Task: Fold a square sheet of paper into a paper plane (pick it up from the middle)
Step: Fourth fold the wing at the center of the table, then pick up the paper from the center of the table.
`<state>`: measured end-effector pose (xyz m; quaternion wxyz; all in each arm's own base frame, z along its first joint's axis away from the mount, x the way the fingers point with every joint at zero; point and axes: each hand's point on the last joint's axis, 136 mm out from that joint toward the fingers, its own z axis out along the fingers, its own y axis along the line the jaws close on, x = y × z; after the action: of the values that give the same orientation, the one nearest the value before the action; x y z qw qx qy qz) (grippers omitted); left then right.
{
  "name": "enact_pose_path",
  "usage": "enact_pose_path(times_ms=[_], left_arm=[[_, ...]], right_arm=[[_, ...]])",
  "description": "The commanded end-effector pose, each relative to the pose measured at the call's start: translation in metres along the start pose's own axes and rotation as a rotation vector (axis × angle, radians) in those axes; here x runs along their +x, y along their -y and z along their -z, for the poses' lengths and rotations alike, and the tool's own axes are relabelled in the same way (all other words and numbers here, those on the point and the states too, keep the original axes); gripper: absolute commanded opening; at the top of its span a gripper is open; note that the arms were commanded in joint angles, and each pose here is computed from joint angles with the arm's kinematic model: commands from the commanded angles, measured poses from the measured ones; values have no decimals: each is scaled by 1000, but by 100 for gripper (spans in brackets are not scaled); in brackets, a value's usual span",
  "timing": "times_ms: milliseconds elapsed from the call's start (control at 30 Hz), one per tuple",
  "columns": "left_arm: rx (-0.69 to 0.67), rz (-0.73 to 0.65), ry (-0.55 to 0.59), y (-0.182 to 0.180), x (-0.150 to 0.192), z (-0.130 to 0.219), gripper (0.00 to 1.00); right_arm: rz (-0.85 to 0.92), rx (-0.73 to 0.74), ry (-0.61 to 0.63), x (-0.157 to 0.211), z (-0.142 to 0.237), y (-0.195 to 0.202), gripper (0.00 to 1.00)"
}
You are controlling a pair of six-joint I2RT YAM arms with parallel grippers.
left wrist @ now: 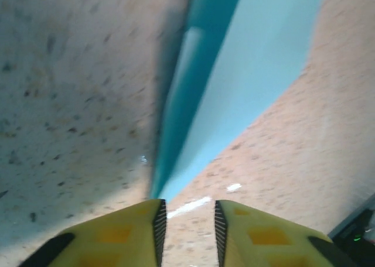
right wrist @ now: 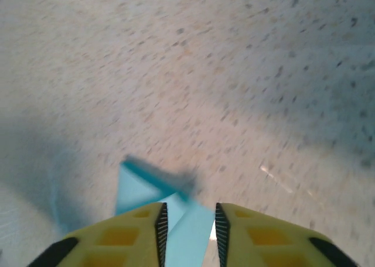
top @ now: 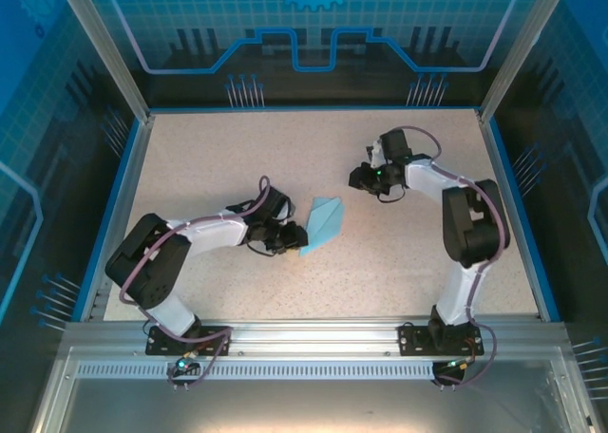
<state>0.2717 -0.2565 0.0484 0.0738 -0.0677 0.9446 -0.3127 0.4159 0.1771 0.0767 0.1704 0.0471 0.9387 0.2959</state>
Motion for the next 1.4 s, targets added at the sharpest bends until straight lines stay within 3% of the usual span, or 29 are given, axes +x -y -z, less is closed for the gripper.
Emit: enact_pose_path(times_ms=[0,167,400,600,800,1367], left_arm=[[15,-13,118,17,-28,21,38],[22,-5,152,20,-44,17,43],[8,6,90,13,-43,-7,39],[-22,10,58,5,-41,-19,38],[-79,37,34,-9,-40,-30,28],[-146,76,24,-29,-36,-34,18]], right_arm=[[4,-10,-22,29,5,-14,40],[4,-41,-72,67,-6,-34,47],[3,-80,-169,99,-42,-55,45],[-5,-67,-187,104,-53,-54,43],[-22,-54,-187,104,-55,-52,43],[-137,-83,-224,113,-71,-65,40]])
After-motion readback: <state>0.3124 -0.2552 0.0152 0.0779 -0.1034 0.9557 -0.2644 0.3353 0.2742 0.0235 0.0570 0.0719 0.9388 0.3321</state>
